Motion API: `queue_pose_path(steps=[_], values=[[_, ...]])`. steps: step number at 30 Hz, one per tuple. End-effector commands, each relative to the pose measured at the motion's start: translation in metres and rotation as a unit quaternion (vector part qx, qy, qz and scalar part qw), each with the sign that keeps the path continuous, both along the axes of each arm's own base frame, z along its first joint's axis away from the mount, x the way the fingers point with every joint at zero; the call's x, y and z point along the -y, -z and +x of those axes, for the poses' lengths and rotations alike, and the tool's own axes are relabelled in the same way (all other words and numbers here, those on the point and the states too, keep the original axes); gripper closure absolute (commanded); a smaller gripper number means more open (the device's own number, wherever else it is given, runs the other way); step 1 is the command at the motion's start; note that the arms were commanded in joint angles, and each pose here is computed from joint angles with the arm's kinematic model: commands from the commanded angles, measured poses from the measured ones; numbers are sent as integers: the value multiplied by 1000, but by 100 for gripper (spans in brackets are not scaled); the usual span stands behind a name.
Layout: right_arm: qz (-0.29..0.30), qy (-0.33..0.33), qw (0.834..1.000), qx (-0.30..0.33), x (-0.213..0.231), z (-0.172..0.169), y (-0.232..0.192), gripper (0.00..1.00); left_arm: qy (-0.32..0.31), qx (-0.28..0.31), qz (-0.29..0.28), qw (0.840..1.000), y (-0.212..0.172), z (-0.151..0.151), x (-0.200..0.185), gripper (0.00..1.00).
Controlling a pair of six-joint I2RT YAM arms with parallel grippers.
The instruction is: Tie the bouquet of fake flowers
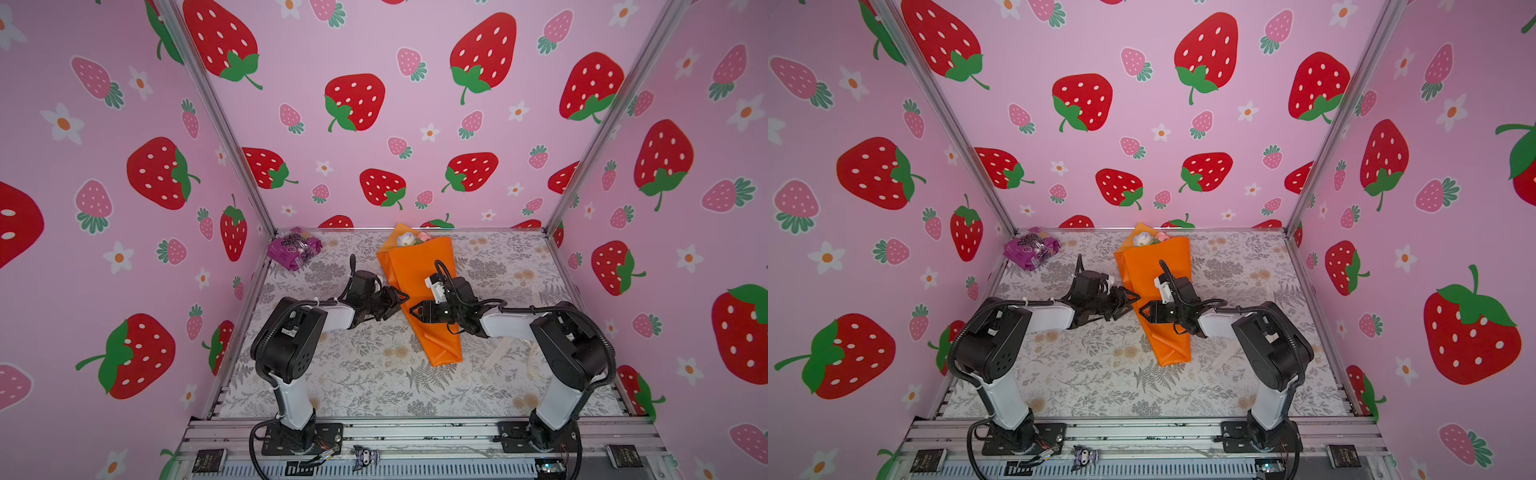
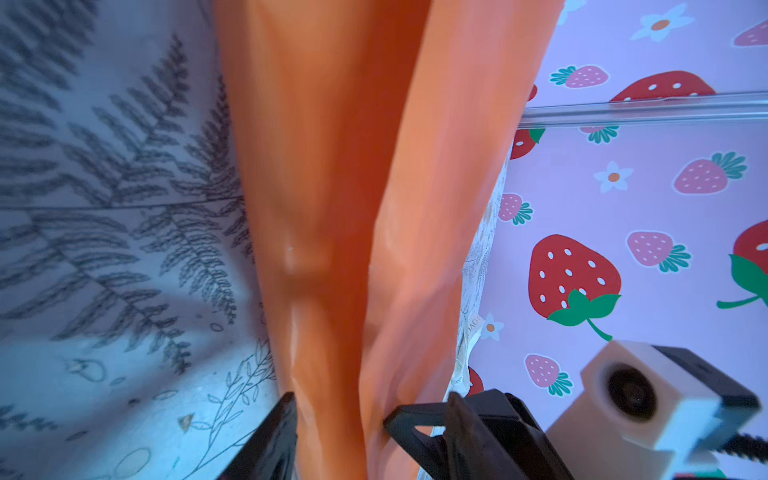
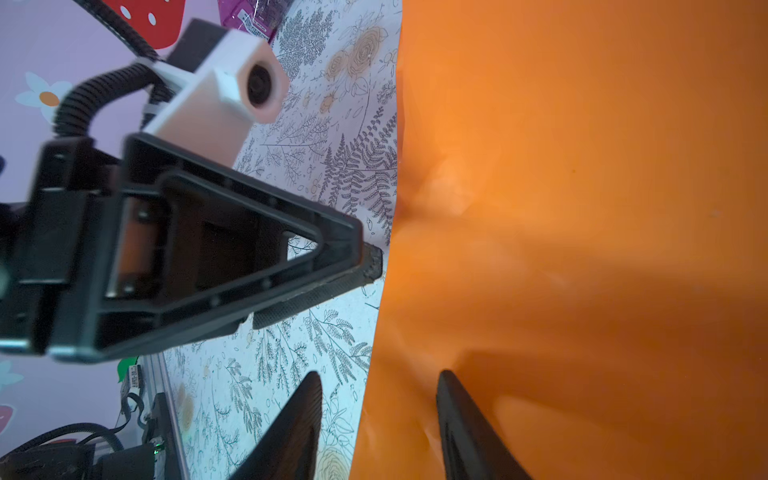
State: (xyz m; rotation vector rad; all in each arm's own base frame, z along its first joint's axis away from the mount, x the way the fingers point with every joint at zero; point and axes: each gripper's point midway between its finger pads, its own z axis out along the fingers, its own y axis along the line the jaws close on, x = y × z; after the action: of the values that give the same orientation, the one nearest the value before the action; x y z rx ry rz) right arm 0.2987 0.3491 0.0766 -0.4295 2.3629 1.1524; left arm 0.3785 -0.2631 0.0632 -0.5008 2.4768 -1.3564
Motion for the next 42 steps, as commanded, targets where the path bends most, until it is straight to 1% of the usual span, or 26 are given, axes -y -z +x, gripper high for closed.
queue_pose_path(steps=[1, 3, 4, 7, 8, 11, 13, 14, 16, 17, 18, 19, 20, 22, 25, 27, 29, 31, 33, 34, 38, 42], values=[[14, -2, 1000, -3, -2, -3, -2, 52, 17, 14, -27, 999, -16, 6, 15, 49], [14, -3, 1000, -4, -2, -5, -2, 52, 29, 11, -31, 999, -14, 6, 22, 51], [13, -3, 1000, -2, -1, -5, -2, 52, 34, 10, -34, 999, -14, 5, 24, 54], [13, -2, 1000, -3, 0, -6, -2, 52, 32, 11, -28, 999, -12, 5, 26, 57], [14, -2, 1000, -3, 0, -7, -3, 52, 35, 8, -27, 999, -11, 6, 27, 60], [14, -1, 1000, -5, 1, -8, -1, 52, 40, 5, -30, 999, -8, 6, 30, 69], [16, -3, 1000, -8, 1, -9, -2, 52, 43, 1, -30, 999, -6, 6, 31, 81], [18, -4, 1000, -8, 1, -10, -4, 52, 43, 0, -30, 999, -6, 6, 31, 83], [27, -4, 1000, -2, 2, -12, -17, 52, 43, -3, -26, 999, -3, 6, 30, 91], [31, -1, 1000, 1, 5, -13, -25, 52, 44, -4, -24, 999, -2, 5, 29, 93], [35, 7, 999, 6, 12, -15, -31, 53, 46, -4, -22, 999, -1, 5, 29, 100], [37, 27, 999, 9, 23, -15, -38, 61, 47, -4, -19, 999, 0, 4, 28, 100], [37, 48, 998, 2, 37, -14, -39, 66, 48, -4, -17, 999, 1, 4, 27, 100], [59, 93, 994, -18, 72, -12, -40, 70, 54, 0, -15, 998, 1, 2, 27, 100], [73, 131, 988, -32, 111, -8, -37, 82, 58, 3, -13, 998, 1, -1, 25, 100], [62, 137, 988, -43, 124, -8, -30, 83, 62, 4, -15, 998, 0, -1, 26, 100], [60, 121, 990, -48, 124, -12, -25, 84, 61, 5, -17, 998, 0, 0, 24, 100], [74, 103, 990, -66, 117, -18, -21, 87, 60, 4, -17, 998, 0, 1, 22, 100], [95, 81, 989, -77, 109, -26, -20, 88, 61, 6, -19, 998, -2, 2, 21, 100], [95, 72, 990, -81, 106, -32, -18, 88, 61, 8, -20, 998, -3, 3, 20, 100], [78, 41, 991, -97, 97, -55, -1, 88, 65, 11, -20, 998, -5, 3, 19, 100], [50, 39, 990, -128, 106, -80, 31, 89, 69, 8, -22, 997, -3, 1, 20, 100]])
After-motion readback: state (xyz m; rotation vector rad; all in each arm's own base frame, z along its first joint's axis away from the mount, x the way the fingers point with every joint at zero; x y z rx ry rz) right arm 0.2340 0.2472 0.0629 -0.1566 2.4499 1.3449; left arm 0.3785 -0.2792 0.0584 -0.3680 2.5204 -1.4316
